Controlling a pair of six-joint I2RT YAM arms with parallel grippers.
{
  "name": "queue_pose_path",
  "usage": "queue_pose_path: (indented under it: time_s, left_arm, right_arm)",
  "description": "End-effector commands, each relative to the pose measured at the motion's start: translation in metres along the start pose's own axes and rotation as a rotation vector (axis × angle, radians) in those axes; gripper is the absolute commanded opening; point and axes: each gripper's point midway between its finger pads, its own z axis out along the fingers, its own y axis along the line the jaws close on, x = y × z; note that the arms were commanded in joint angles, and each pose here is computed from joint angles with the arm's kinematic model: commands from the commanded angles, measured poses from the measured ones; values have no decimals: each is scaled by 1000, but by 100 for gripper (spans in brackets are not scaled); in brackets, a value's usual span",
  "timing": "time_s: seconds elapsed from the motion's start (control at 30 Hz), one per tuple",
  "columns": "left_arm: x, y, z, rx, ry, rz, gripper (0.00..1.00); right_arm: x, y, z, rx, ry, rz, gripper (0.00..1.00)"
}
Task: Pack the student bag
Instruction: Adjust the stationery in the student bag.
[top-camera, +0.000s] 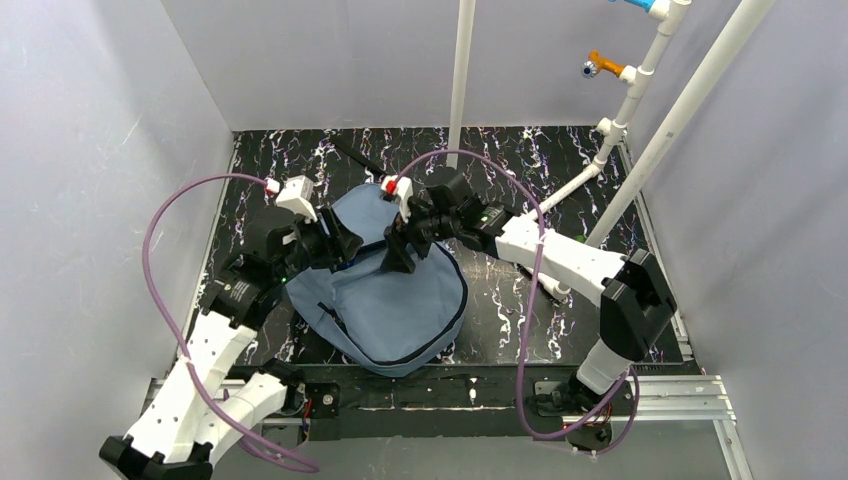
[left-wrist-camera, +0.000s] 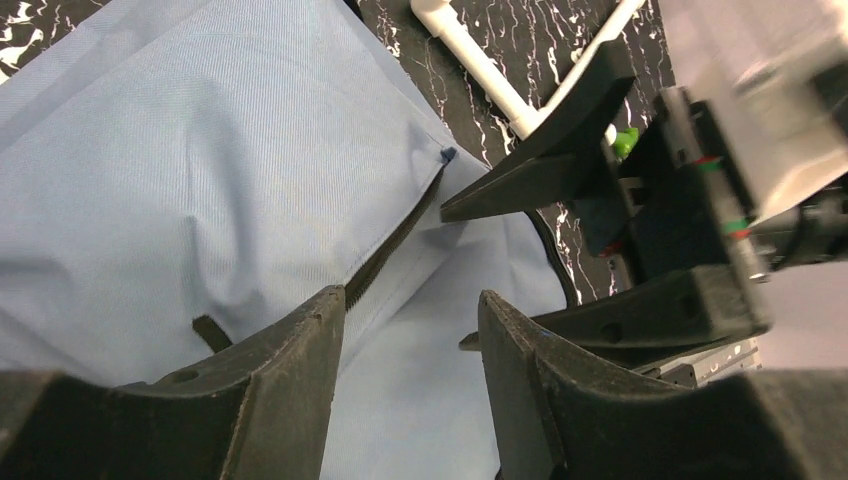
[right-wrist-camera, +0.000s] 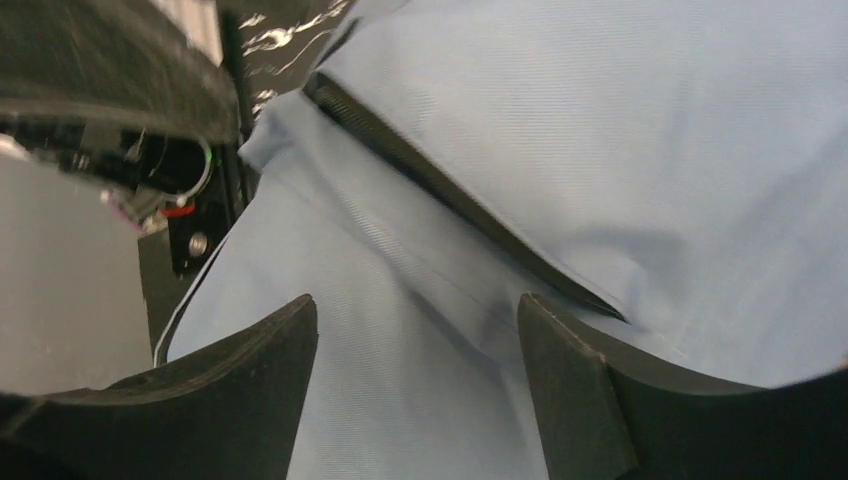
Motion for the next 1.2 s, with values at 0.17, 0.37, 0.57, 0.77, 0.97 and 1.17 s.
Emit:
queue_pose_path:
  time_s: [0.17,0.37,0.57,0.77,0.97,1.17]
  left_arm:
    - [6,-3,-40,34,-14,6,52]
    - [19,2,-43,37,-9,-40,53]
    - [28,18,-49,-27,-32,-81,53]
    - [34,39,-57,-113,-82,-152,56]
    - [42,43,-59,-132,-63,-184,56]
    - [53,50,-47,-166,-36,-244,56]
  right_arm:
    - [-2,27,34,-233,-57,-307,86]
    - [16,18,52,-260,5,-391,94]
    - [17,24,64,-244,17,-510,98]
    - [21,30,80,-300,51,-466,98]
    - [16,63,58,-393,80,-296,72]
    - [-5,86,31,-411,55,-191,64]
